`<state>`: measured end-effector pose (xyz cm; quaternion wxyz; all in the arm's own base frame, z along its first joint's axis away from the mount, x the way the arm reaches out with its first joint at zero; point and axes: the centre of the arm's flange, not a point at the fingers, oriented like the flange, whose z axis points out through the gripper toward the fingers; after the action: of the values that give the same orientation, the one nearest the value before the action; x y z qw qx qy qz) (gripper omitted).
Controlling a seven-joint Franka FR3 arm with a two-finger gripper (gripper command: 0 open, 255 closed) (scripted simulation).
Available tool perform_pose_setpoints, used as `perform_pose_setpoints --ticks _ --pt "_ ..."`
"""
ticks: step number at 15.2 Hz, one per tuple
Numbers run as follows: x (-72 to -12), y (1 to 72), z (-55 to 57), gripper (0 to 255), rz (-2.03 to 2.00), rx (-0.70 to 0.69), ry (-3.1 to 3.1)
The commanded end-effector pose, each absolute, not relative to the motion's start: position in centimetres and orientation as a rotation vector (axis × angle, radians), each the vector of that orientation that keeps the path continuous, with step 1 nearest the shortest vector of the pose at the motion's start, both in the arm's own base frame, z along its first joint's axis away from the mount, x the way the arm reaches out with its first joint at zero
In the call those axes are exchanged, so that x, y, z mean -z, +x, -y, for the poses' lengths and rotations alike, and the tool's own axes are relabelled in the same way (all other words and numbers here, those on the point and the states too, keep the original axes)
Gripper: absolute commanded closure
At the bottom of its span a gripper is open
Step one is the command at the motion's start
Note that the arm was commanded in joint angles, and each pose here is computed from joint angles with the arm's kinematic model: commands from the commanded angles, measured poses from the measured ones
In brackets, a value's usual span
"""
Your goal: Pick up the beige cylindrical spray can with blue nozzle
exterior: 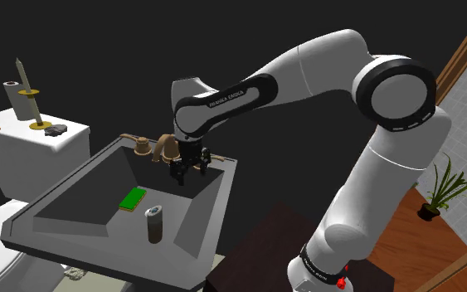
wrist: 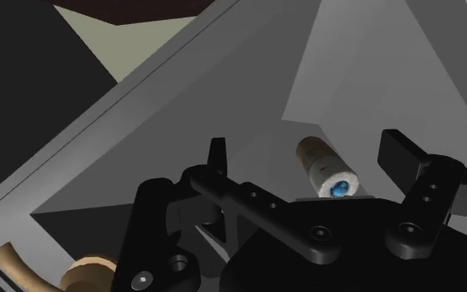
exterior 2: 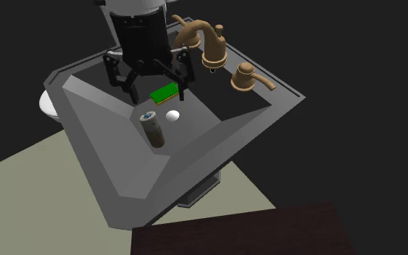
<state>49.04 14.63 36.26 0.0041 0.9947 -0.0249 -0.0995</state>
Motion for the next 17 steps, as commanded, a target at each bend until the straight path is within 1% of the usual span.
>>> perform_pose_setpoints --ticks 1,15,17 --pt "-34.2 50.8 -15.8 0 0.077 0.324 3.112" --pt "-19.3 60.7 -22.9 0 0.065 0.413 3.072" --pt "-18.0 61.1 -23.2 0 0.065 0.417 3.07"
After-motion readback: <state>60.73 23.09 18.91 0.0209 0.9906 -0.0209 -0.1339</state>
